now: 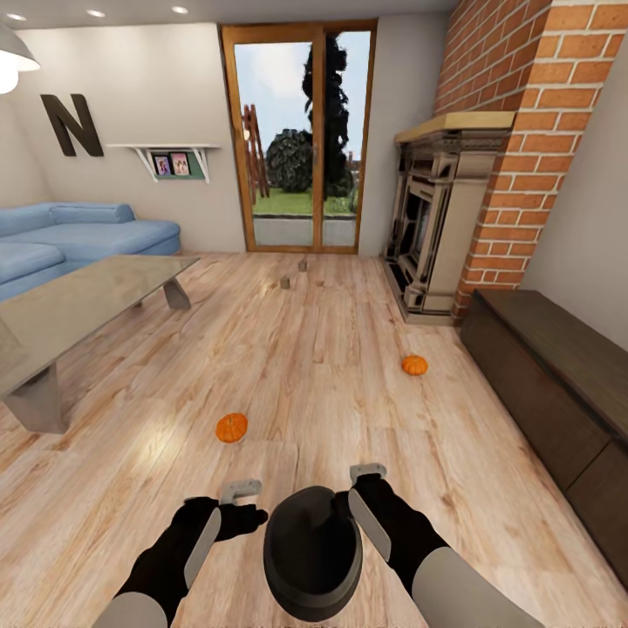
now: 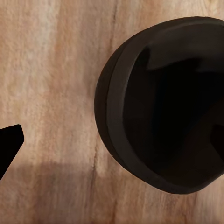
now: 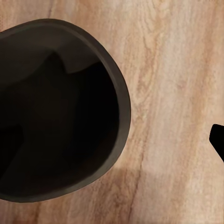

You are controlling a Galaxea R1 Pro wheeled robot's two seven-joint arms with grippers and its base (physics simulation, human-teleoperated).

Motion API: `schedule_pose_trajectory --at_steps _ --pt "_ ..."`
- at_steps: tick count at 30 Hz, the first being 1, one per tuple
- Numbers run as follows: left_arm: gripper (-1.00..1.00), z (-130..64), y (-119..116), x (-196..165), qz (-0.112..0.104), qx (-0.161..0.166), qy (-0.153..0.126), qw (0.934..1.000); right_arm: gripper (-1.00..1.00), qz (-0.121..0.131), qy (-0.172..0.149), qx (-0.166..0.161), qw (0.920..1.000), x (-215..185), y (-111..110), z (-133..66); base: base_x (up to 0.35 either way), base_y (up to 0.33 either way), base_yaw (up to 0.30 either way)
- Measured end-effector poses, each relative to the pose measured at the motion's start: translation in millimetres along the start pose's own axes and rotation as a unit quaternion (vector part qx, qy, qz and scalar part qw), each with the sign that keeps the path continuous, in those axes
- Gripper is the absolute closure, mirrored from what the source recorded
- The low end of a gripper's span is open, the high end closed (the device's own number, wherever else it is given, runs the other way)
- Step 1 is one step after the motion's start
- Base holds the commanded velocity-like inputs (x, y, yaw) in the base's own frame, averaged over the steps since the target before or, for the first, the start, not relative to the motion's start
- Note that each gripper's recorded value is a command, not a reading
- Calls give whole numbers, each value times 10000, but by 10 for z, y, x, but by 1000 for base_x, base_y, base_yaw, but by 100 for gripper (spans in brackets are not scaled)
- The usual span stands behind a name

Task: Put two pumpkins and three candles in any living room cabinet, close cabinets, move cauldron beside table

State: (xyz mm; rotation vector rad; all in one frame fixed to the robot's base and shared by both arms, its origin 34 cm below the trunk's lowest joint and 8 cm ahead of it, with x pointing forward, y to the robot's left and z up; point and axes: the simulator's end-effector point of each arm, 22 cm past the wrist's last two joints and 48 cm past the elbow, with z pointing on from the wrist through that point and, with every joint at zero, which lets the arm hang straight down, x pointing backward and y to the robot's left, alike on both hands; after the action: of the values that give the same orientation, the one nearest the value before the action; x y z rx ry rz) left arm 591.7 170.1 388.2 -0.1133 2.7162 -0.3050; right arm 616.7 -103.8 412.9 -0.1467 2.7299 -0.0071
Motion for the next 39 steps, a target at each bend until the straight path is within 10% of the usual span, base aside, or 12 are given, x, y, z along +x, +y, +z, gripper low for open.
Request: schedule_pose_trajectory --at_steps 39 --pt "-100 780 -108 643 129 172 -12 9998 -100 -23 -14 -11 10000 529 90 706 0 0 0"
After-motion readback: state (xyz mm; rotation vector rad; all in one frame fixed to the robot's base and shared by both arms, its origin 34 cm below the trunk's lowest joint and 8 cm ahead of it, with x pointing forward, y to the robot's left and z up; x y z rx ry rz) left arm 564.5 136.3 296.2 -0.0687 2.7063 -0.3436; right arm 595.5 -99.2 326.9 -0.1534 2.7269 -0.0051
